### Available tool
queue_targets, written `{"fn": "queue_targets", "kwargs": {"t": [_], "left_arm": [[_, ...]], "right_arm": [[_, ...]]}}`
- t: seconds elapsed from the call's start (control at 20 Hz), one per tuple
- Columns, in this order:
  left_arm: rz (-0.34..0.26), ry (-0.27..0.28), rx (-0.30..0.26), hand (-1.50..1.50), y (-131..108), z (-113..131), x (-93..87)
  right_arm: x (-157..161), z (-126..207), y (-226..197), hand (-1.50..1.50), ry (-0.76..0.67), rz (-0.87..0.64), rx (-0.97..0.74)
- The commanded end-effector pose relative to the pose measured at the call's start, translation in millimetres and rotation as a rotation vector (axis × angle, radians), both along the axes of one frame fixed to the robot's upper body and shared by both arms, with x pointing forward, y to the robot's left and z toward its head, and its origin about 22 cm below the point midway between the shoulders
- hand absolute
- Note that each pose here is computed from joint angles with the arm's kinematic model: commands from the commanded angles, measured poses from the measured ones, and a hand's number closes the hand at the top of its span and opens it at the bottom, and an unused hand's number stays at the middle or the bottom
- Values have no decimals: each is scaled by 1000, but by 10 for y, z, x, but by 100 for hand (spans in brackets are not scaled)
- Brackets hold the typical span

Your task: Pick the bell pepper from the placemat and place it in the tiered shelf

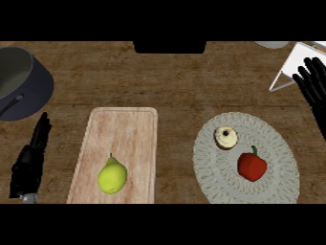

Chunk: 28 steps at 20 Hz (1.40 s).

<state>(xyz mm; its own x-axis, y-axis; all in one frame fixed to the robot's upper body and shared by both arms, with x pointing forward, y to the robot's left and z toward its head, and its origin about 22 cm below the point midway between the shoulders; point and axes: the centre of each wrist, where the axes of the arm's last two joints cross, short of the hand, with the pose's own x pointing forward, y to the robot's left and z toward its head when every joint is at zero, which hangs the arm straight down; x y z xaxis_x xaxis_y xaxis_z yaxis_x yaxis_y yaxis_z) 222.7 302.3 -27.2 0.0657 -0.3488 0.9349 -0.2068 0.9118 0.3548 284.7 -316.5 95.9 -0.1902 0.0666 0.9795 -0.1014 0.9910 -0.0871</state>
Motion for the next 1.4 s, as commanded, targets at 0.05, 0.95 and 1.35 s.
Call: {"fn": "queue_targets", "kwargs": {"t": [0.05,0.95,1.35], "left_arm": [[-87,-14,-22,0,-224,169,102],[-266,-2,-140,0,-704,312,508],[-317,-21,-130,0,-928,427,554]], "right_arm": [[-154,-122,-140,-150,45,-281,-4],[-1351,-1007,168,-150,-77,-1435,-78],[-1849,-767,478,-150,183,-1148,-269]]}}
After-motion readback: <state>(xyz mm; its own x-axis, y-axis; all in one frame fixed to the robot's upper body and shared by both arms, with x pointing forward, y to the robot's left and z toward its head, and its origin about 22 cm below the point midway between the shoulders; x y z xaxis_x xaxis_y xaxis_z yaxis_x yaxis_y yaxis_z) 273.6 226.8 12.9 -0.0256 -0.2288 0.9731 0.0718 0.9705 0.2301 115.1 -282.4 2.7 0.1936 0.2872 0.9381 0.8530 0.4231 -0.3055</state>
